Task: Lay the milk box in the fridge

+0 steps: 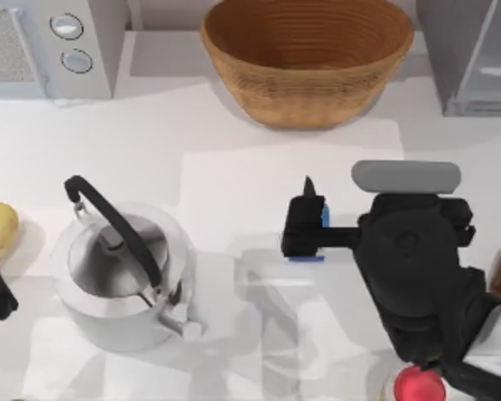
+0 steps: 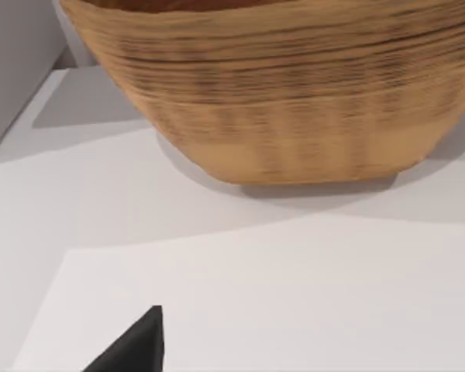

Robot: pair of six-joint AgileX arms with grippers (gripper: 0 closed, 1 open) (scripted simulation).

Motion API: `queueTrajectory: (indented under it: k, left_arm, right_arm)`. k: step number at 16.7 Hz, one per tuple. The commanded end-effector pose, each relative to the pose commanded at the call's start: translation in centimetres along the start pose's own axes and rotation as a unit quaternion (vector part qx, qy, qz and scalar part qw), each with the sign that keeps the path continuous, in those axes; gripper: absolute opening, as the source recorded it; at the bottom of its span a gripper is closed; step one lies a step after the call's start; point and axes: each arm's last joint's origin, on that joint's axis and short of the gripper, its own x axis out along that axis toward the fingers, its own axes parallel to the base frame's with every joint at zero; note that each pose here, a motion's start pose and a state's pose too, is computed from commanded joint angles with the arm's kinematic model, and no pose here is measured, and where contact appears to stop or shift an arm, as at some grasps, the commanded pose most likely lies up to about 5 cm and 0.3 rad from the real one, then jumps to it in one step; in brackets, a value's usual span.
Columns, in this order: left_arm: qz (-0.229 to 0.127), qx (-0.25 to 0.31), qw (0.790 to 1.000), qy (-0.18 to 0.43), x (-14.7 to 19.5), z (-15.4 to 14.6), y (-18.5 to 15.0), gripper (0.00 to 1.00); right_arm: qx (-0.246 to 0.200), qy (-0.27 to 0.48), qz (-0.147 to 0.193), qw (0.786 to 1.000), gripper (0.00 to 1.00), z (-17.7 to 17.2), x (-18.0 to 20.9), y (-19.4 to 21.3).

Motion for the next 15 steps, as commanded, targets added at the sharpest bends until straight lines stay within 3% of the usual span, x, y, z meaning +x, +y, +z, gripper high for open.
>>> queueTrajectory:
  k: [7, 15]
  left_arm:
    - [0.0, 0.0, 1.0, 0.0, 0.0, 0.0, 0.0, 1.0]
    - [0.0, 0.0, 1.0, 0.0, 0.0, 0.0, 0.0, 1.0]
  right_arm:
    - [-0.061, 0.007, -0.063, 0.996, 1.0, -8.8, 3.3, 3.6]
    - [-0.07, 0.003, -0.084, 0.994, 1.0, -10.2, 4.0, 3.5]
